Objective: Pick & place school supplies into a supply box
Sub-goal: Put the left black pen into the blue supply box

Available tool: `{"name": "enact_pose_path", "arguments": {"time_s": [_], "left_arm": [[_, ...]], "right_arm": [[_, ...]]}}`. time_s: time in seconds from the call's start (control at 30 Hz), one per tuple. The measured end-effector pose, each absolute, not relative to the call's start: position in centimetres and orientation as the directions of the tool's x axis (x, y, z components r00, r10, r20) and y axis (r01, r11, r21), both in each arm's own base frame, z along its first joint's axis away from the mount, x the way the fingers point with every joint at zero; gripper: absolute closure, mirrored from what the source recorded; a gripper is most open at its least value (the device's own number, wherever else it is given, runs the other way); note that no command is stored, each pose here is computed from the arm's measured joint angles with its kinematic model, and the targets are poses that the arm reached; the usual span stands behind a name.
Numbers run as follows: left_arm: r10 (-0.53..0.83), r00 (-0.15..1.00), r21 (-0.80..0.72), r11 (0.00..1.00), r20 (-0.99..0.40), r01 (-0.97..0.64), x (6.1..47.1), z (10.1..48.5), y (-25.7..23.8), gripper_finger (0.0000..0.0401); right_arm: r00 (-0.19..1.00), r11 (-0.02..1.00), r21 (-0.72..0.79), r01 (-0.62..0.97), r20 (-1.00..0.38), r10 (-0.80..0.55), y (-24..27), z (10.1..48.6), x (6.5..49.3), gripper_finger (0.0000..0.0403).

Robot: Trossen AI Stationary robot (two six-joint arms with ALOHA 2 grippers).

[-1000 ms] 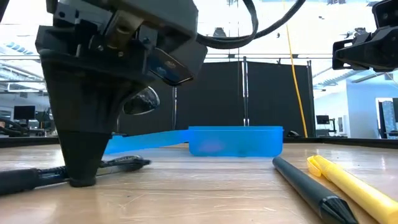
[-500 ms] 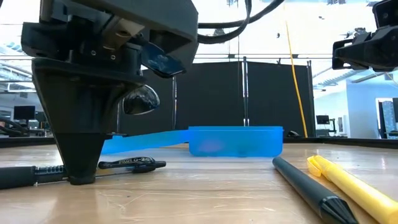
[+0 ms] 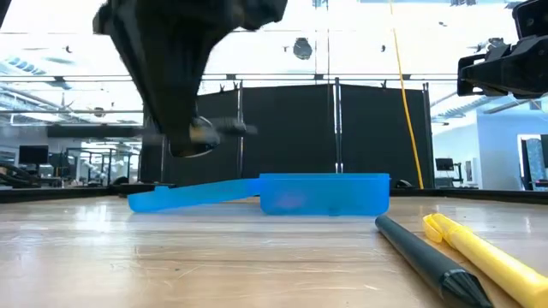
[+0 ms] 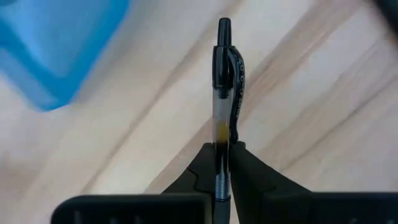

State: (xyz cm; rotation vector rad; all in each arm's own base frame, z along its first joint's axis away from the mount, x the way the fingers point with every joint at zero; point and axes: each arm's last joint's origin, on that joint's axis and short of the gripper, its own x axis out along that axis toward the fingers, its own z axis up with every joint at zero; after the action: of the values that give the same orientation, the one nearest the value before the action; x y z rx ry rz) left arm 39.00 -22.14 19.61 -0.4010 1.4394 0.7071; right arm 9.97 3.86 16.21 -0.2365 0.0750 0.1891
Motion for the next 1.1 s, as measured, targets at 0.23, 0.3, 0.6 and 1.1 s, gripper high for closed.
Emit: {"name": "enact_pose_path", "arguments": {"time_s": [0.23,0.3,0.6,1.1], "left_arm": [[0.233,0.086,0.108,0.707,-0.969,-0.699,40.5,24.5,-20.1,0.0376],[0.21,0.141,0.037,0.667,-0.967,-0.744,41.3,25.7,-18.8,0.0376],[0.04,0.183,-0.148,0.434,-0.982,-0.889,44.3,27.3,-10.3,0.0378],[0.268,0.31,-0.238,0.269,-0.912,-0.933,47.4,25.6,-0.4,0.0378]], "right_arm": [[0.979,0.954,-0.226,-0.195,-0.099,0.177,3.9,16.2,10.0,0.0403],[0.979,0.955,-0.225,-0.195,-0.098,0.177,3.9,16.2,10.0,0.0403],[0.979,0.959,-0.205,-0.193,-0.097,0.177,3.9,16.2,10.0,0.0403],[0.979,0.966,-0.175,-0.193,-0.1,0.177,3.9,16.2,10.0,0.0403]]}}
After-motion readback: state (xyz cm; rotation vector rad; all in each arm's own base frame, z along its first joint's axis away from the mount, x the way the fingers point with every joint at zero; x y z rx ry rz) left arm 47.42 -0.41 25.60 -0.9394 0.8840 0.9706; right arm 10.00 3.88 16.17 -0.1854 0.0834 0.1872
